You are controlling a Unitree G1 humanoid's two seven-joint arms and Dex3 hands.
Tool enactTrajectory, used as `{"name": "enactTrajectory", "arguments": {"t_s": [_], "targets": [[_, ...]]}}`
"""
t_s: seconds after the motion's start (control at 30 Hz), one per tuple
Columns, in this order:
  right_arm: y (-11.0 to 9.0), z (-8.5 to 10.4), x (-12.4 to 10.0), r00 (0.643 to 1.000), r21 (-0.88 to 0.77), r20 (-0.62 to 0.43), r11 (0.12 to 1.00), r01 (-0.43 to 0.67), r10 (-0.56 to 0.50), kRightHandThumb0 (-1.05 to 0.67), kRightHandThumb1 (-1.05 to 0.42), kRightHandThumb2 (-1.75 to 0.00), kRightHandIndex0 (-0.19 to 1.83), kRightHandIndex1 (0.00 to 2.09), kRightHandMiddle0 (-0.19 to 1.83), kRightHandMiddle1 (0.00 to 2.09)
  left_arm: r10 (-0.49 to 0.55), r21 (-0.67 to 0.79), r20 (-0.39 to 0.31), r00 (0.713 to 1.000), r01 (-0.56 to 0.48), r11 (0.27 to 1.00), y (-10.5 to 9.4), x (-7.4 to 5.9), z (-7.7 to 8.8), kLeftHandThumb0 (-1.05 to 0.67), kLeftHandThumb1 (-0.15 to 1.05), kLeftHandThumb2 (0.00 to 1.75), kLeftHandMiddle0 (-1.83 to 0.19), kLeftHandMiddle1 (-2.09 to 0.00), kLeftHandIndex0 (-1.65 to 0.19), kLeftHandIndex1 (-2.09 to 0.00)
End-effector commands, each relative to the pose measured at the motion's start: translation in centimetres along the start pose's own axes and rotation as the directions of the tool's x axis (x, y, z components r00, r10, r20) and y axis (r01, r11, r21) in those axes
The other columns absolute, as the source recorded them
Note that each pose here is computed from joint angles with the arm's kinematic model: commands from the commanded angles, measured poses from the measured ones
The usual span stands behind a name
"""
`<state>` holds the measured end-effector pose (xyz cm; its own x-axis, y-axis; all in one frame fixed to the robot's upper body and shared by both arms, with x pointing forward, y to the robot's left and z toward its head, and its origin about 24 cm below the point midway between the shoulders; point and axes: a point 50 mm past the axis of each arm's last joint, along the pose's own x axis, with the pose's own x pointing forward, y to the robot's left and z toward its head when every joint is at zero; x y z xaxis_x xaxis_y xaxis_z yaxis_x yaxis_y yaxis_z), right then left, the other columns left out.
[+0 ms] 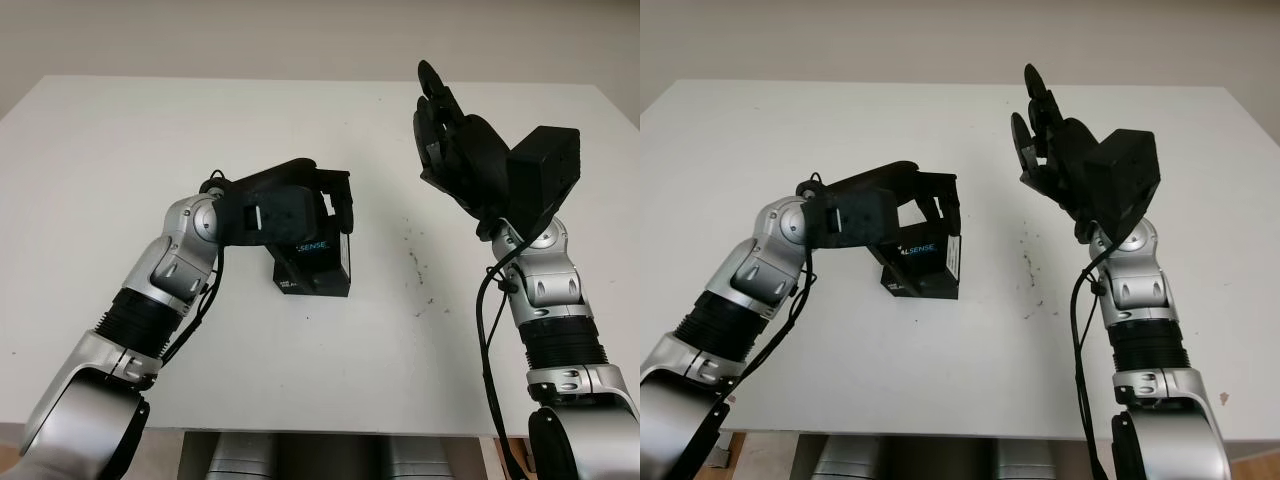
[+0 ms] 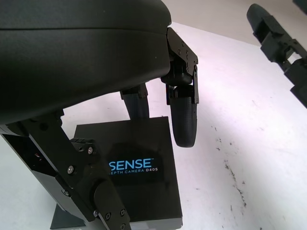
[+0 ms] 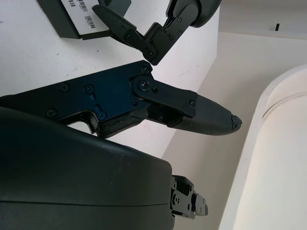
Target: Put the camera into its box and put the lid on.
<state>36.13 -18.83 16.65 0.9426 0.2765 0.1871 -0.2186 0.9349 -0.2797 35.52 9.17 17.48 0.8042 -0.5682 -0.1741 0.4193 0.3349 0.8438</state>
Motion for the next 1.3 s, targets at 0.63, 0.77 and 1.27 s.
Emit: {"name": "enactTrajectory", "arguments": {"t_s": [0.63, 0.77, 1.27], "targets": [[0.2, 0.1, 0.0, 1.000, 0.021, 0.022, 1.000, 0.006, -0.006, -0.72, -1.05, -0.73, -0.19, 0.00, -0.18, 0.04, 0.003, 0.044, 0.018, 1.000, -0.004, 0.999, 0.0, 0.3, 1.6, -0.10, 0.91, 0.05, -0.34, -1.59, -0.36, -1.62], [0.3, 0.1, 0.0, 1.000, 0.024, 0.011, 1.000, 0.005, -0.006, -0.72, -1.05, -0.74, -0.19, 0.00, -0.19, 0.03, 0.030, 0.056, 0.032, 0.999, -0.032, 0.998, 1.0, 0.6, 2.5, -0.11, 0.91, 0.05, -0.29, -1.61, -0.33, -1.61], [0.3, 0.3, 0.0, 1.000, 0.029, 0.025, 1.000, 0.010, -0.011, -0.70, -1.05, -0.72, -0.19, 0.00, -0.18, 0.03, 0.065, 0.068, 0.055, 0.996, -0.069, 0.995, 1.9, 1.6, 3.6, -0.14, 0.91, 0.05, -0.29, -1.69, -0.31, -1.65]]}}
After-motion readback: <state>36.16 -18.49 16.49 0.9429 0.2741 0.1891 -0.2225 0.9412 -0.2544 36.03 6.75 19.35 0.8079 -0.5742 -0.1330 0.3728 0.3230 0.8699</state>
